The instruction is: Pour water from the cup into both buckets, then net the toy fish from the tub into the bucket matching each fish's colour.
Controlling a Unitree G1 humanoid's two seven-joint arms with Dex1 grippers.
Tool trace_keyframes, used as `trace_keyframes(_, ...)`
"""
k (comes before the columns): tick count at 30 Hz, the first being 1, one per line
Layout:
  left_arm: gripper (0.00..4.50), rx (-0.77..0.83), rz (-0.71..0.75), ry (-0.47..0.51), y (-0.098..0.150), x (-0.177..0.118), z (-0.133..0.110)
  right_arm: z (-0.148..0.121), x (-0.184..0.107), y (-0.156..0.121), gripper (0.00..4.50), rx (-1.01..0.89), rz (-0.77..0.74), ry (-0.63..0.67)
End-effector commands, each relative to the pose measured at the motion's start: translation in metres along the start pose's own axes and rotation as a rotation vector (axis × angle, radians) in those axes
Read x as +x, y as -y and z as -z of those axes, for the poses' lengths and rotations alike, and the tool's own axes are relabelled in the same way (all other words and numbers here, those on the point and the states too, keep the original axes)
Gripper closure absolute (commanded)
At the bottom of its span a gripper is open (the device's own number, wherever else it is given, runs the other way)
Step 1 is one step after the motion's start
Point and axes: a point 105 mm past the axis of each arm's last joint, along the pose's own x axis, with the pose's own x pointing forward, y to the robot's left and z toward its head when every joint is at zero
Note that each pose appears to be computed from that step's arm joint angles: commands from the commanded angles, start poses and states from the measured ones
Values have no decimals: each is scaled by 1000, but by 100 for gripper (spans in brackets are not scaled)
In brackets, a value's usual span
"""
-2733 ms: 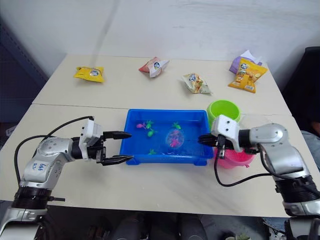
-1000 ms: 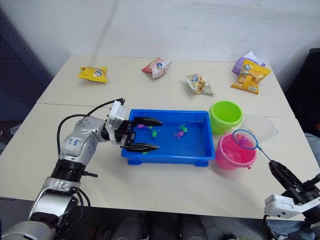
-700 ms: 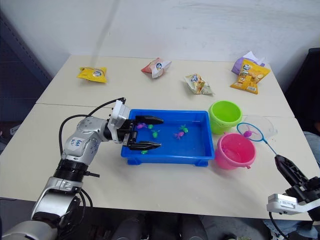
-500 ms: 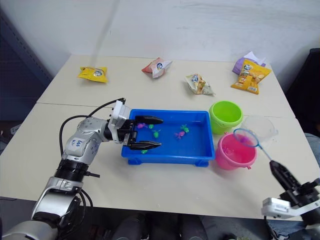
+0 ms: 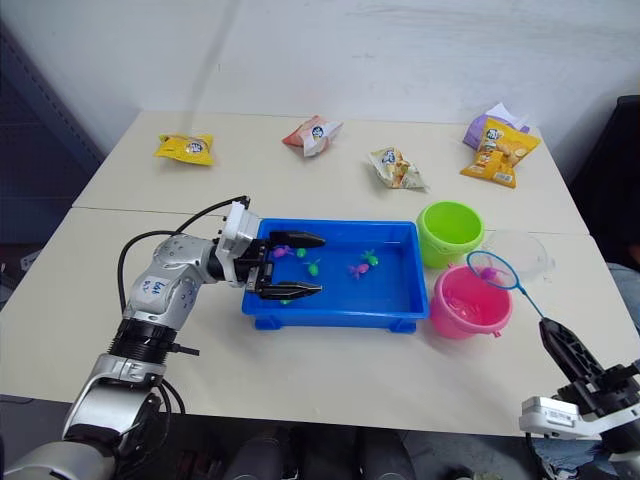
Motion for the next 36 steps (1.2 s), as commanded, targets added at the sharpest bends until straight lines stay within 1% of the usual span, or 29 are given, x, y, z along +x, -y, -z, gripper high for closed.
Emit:
trace_keyframes(1,2,32,-9,12,-1,-2,-6,16,3,17,450,-46,47,-54)
trace_keyframes(2,2,32,-11,14,-2,-2,-5,18,2,12,450,-40,30,-66)
trace_keyframes(4,2,29,-7,17,0,1,-3,11,-4,-21,450,32,-71,-58)
trace_keyframes(6,2,33,5,16,1,4,-2,6,-7,-28,450,50,-89,-51)
trace_keyframes(8,2,41,2,18,0,3,-4,6,-3,-6,450,6,-23,-46)
trace_keyframes(10,2,46,-7,21,-2,3,-5,6,-3,9,450,-19,17,-51)
trace_keyframes(14,2,49,-12,18,-4,2,-4,11,-13,16,450,-25,25,-88)
trace_keyframes(17,2,48,-14,17,-4,1,-4,10,-9,30,450,-30,70,-87)
trace_keyframes(18,2,47,-16,17,-4,0,-4,8,-7,28,450,-37,66,-86)
trace_keyframes(21,2,43,-20,20,-4,0,-3,6,-12,-12,450,34,-53,-119)
trace_keyframes(22,2,40,-16,17,-4,1,-1,-1,-14,-23,450,68,-77,-100)
trace_keyframes(23,2,43,-10,13,-3,2,0,-4,-11,-20,450,67,-59,-85)
trace_keyframes(26,2,44,-18,24,-6,1,-3,-1,2,14,450,1,56,-73)
trace_keyframes(28,2,44,-22,27,-7,1,-4,2,2,19,450,-14,61,-77)
trace_keyframes(34,2,44,-25,28,-6,1,-3,5,-7,10,450,6,31,-107)
trace_keyframes(35,2,44,-26,28,-5,1,-2,5,-8,0,450,29,5,-120)
trace_keyframes(36,2,41,-29,31,-5,1,-2,1,-11,-22,450,73,-82,-123)
